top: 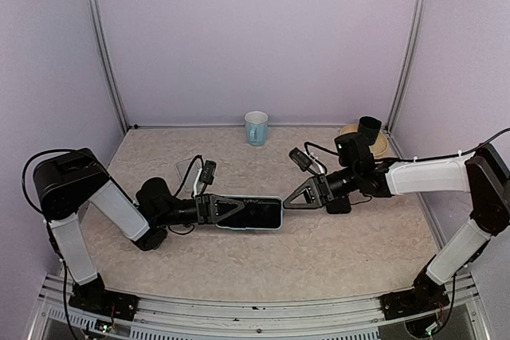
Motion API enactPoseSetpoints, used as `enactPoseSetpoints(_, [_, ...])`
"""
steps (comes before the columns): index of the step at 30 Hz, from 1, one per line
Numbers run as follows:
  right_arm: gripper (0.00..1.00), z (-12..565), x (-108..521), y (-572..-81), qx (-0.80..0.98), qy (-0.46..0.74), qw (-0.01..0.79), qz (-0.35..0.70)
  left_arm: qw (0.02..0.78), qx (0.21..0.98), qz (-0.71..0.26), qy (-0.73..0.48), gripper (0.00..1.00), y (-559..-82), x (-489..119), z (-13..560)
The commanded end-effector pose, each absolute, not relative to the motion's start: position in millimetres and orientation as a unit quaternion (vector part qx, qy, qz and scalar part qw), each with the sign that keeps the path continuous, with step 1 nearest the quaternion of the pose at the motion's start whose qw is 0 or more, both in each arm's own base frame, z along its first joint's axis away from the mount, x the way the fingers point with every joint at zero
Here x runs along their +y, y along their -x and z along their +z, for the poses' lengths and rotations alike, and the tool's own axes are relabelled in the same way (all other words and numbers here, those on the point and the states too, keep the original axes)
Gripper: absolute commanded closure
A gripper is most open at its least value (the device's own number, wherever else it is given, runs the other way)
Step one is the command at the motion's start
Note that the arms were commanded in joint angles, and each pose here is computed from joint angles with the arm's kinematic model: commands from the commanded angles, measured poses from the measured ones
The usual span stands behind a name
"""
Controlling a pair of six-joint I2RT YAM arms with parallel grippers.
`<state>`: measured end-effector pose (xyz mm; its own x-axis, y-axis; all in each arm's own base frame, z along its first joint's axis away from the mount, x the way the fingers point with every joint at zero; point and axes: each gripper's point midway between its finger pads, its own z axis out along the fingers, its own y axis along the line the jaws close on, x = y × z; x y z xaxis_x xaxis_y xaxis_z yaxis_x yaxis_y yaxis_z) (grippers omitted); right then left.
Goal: Put the phone into the phone case
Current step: Press the phone with the phone case.
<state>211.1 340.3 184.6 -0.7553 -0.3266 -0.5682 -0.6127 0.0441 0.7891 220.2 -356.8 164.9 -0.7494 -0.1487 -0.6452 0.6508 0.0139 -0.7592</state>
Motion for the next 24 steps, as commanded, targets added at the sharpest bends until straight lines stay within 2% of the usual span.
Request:
enactPoseSetpoints(1, [0.43,194,339,-205,0.687,0.338,0.125,0.631,0.351,0.592,-0.697,-0.203,1.0,-218,-345,207])
enactPoseSetpoints(15, [0.46,183,361,-184,0.674,0.366,0.099,0.634,0.36,0.583,-0.7,-0.201,1.0,-220,-343,215])
enactPoseSetpoints(19, [0.54,179,364,-182,0.674,0.369,0.091,0.633,0.362,0.583,-0.7,-0.199,1.0,-221,-342,215])
enactPoseSetpoints(24, [0.73,175,367,-178,0.673,0.372,0.081,0.634,0.363,0.584,-0.699,-0.197,1.0,-222,-342,214])
